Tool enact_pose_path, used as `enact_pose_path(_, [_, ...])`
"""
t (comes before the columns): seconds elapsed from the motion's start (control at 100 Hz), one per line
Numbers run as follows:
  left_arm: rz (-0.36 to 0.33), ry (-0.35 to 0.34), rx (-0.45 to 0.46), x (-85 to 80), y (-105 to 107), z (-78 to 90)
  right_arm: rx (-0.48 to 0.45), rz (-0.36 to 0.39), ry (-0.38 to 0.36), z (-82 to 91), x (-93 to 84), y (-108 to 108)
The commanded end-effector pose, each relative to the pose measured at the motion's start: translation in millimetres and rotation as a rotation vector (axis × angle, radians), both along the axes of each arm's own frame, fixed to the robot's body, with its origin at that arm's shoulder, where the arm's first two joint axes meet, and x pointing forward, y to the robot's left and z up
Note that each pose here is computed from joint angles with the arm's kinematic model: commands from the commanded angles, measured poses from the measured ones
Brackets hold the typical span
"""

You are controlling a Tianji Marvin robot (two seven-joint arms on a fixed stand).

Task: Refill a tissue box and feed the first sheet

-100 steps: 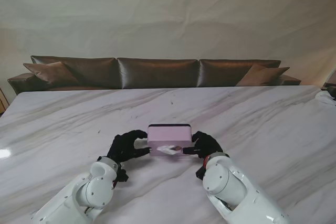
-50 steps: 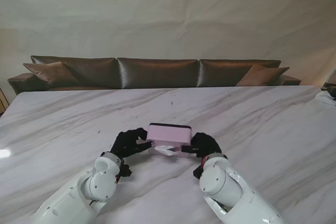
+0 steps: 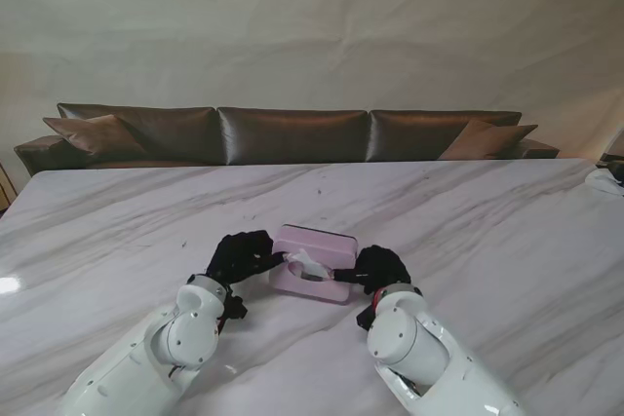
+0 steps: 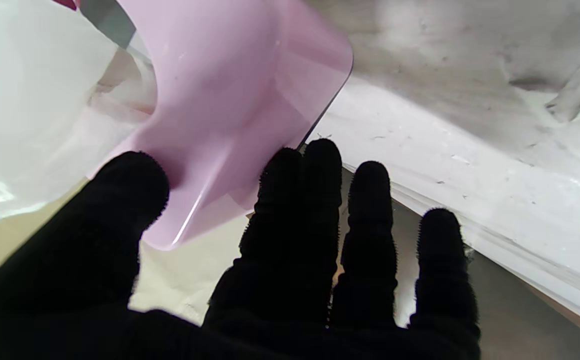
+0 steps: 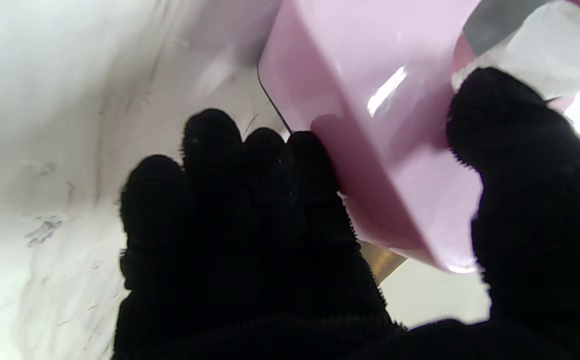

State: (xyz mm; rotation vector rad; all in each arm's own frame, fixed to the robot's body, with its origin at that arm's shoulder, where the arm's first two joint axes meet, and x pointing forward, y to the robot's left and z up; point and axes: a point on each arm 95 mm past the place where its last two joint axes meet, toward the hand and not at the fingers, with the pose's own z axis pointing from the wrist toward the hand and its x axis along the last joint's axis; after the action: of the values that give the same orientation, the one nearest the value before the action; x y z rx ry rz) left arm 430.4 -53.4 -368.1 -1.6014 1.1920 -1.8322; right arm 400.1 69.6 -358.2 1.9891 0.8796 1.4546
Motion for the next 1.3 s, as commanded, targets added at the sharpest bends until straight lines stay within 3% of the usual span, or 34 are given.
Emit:
enact_pose_path(0.0, [-0.046, -0.009, -0.034, -5.2, -22.7, 7.3, 0.057, 0.032, -0.020, 15.0, 3.2, 21.4])
enact_pose_path(0.26, [0.017, 0.018, -0.055, 1.0, -11.2, -0.1, 0.112, -0.031, 0.015, 13.2, 18.3, 16.8])
enact_pose_path(0.46, [0.055, 0.027, -0.053, 7.0, -3.9, -1.4, 0.094, -0.049, 0.023, 12.8, 27.2, 12.6])
enact_pose_path(0.84, [0.094, 0.103, -0.046, 5.7, 6.6, -7.5, 0.127, -0.075, 0.088, 7.0, 29.1, 3.3])
enact_pose_path(1.29, [0.131, 0.033, 0.012, -5.2, 14.0, 12.2, 0.081, -0.068, 0.046, 11.9, 19.0, -8.9])
